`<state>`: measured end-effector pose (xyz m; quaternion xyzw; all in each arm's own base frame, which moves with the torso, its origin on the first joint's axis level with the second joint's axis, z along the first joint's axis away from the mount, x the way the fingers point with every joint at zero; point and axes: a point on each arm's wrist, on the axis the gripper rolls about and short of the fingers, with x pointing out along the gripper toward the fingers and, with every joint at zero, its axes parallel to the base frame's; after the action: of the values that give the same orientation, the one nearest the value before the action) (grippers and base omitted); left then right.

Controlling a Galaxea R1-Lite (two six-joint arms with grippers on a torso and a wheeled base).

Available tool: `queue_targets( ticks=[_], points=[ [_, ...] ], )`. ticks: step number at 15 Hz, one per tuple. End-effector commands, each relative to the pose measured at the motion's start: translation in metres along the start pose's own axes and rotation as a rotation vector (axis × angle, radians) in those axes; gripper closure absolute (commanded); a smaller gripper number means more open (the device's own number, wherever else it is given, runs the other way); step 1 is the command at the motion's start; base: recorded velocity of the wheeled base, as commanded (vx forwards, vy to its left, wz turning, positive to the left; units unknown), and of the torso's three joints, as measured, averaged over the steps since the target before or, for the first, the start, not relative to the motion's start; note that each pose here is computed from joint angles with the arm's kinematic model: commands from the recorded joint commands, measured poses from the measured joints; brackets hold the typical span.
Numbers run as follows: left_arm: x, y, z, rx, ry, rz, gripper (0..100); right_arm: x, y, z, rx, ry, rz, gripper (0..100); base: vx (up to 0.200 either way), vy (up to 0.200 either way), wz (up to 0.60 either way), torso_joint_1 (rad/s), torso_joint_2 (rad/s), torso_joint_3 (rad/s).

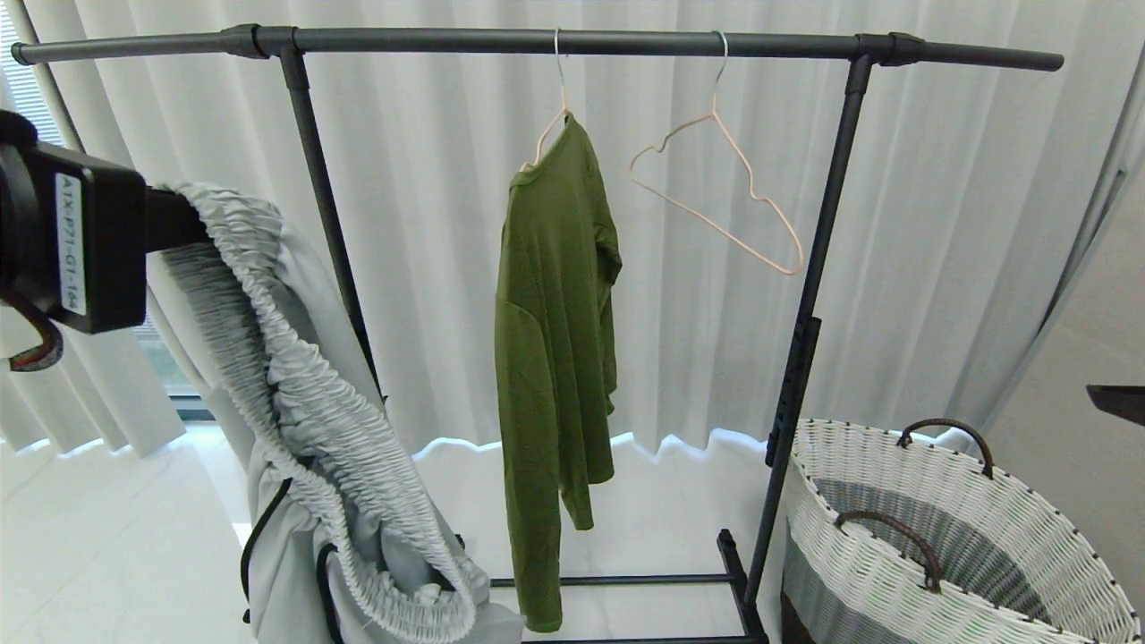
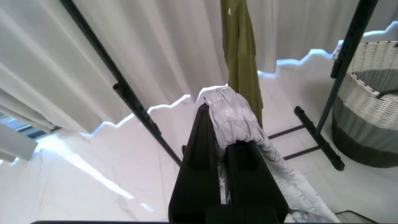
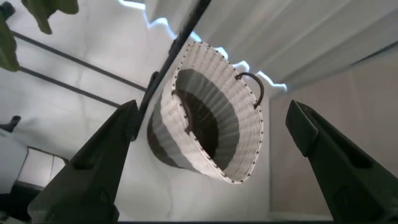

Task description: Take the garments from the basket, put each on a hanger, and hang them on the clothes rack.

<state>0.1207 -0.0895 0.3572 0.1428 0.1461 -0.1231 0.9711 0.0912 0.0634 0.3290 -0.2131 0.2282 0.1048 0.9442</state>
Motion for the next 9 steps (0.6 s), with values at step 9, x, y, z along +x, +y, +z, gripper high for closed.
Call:
queue_targets(
  ticks=[9],
  points=[
    [-0.017,0.009,-0.013,-0.001,-0.015,0.012,100,0.016,0.001,0.009,0.167,-0.102,0.066,0,0.0,0.0,0.0,0.07,-0.27,-0.206]
  ],
)
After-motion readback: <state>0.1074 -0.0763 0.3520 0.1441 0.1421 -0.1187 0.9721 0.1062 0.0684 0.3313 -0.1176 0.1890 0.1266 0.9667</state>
